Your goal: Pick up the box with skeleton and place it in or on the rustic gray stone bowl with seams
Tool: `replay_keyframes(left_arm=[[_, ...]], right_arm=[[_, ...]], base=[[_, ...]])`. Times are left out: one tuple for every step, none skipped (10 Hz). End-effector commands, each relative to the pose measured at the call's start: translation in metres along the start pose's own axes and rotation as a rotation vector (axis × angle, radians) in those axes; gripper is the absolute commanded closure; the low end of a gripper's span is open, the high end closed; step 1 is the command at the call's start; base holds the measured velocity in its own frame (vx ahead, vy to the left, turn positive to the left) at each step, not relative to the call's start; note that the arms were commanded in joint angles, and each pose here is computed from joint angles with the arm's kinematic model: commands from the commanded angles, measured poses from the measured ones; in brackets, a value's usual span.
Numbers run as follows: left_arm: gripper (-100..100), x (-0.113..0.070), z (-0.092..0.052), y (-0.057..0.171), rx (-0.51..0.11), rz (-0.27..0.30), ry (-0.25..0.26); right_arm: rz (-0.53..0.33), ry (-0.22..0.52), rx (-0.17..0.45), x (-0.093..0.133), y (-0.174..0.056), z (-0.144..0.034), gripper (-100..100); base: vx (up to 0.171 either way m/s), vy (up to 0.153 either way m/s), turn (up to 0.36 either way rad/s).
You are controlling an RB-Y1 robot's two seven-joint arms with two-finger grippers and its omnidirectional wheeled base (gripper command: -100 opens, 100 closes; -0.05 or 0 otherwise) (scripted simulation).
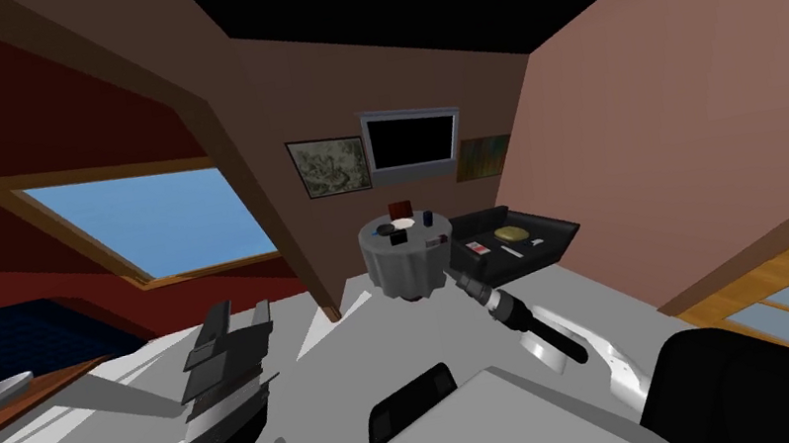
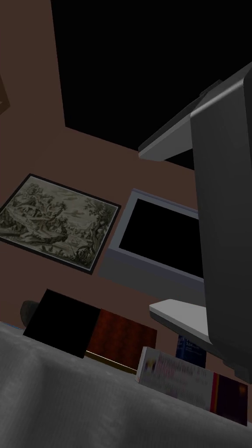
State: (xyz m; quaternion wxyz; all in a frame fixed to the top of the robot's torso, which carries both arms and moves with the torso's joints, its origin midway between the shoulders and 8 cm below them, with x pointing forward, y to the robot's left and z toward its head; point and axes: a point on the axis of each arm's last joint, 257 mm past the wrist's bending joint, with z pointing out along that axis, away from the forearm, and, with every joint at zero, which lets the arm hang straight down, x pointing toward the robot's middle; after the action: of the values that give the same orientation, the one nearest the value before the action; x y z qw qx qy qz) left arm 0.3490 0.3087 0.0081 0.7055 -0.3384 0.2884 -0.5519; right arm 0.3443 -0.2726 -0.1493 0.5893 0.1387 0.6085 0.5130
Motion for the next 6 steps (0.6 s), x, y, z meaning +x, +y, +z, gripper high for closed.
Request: replay_keyframes(left_arm=[[0,0.0,0.0,0.0,0.0,0.0,0.0],[0,0.0,0.0,0.0,0.0,0.0,0.0],[0,0.0,0.0,0.0,0.0,0.0,0.0],[0,0.0,0.0,0.0,0.0,0.0,0.0],[0,0.0,0.0,0.0,0.0,0.0,0.0],[0,0.0,0.0,0.0,0.0,0.0,0.0]], right_arm=[[-0.027,0.046,0.011,0.001,-0.005,-0.006,-100],[-0.039,0.065,0.013,0.001,-0.006,-0.006,-100],[-0.065,0.108,0.035,0.005,-0.019,-0.016,-100],[-0.082,0.136,0.038,0.004,-0.019,-0.017,-100],[-0.088,0.146,0.039,0.004,-0.02,-0.017,-100],[-0.117,0.196,0.063,0.007,-0.033,-0.029,-100]], base=[[-0.058,0.059,0.062],[-0.028,0.017,-0.002],[-0.036,0.042,0.167],[-0.041,0.04,0.072],[-0.023,0.023,-0.018],[-0.039,0.058,0.156]])
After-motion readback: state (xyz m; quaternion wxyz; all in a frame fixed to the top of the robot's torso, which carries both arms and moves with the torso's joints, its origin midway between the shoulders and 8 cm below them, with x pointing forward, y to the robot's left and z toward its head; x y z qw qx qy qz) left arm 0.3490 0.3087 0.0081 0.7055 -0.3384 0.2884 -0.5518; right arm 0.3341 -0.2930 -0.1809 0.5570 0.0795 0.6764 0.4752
